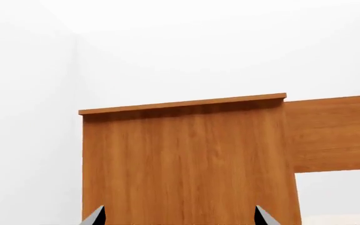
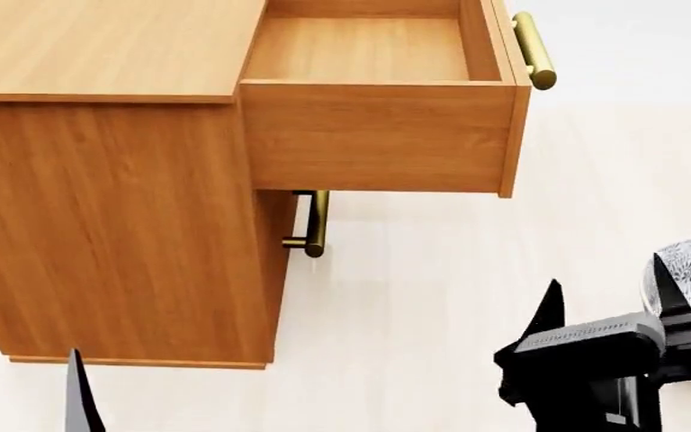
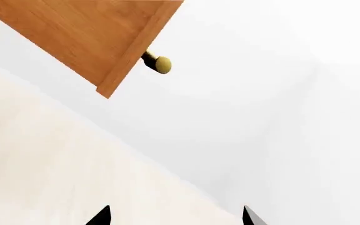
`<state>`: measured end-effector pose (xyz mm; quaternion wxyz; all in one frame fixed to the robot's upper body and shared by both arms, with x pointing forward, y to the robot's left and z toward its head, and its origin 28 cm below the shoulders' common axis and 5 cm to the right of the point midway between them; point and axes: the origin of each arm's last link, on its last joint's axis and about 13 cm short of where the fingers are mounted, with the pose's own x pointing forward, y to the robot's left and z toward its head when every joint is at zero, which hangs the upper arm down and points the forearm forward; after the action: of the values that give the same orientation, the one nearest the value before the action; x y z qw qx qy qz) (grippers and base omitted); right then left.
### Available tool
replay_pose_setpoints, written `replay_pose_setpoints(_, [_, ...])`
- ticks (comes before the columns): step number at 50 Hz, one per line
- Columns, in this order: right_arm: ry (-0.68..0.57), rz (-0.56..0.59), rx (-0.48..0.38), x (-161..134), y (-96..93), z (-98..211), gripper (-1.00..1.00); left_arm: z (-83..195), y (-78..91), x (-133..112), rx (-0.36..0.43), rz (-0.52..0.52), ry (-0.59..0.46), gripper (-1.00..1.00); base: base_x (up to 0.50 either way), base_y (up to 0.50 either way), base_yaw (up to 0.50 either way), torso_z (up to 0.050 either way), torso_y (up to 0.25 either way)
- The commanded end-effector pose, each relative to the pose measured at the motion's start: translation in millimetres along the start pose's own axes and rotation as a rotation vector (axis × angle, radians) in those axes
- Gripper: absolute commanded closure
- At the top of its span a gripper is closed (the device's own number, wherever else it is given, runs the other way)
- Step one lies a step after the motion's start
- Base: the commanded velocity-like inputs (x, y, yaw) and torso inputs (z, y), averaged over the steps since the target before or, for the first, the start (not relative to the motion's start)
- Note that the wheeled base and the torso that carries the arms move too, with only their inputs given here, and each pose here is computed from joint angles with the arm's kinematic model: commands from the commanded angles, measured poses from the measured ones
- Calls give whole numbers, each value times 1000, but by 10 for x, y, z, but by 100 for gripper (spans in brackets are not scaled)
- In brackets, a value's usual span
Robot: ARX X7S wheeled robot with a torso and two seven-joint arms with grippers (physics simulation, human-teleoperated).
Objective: Put the bowl on top of the cabinet.
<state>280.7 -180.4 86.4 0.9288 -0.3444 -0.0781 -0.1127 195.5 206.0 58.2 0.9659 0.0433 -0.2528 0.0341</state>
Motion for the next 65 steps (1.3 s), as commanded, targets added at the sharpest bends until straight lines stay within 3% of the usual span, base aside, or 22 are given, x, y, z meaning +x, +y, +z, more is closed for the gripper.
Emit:
replay_pose_setpoints(1, [104, 87, -267, 398, -427, -61, -100, -10, 8, -3, -5, 6, 3, -100, 0, 0, 0, 0, 0])
replay_pose_setpoints(8, [64, 152, -365, 629, -534, 25, -100, -20, 5, -4, -7, 5, 7, -100, 0, 0, 0, 0, 0])
replay_pose_setpoints(18, [78, 212, -417, 749, -551, -30, -100, -34, 7, -5, -15, 6, 22, -100, 0, 0, 0, 0, 0])
replay_pose_setpoints(40, [197, 240, -457, 884, -443, -402, -100, -49, 0, -15, -19, 3, 39, -100, 0, 0, 0, 0, 0])
replay_pose_setpoints(65, [266, 260, -411, 794, -171, -656, -100, -69, -7, -24, -18, -3, 49, -100, 0, 0, 0, 0, 0])
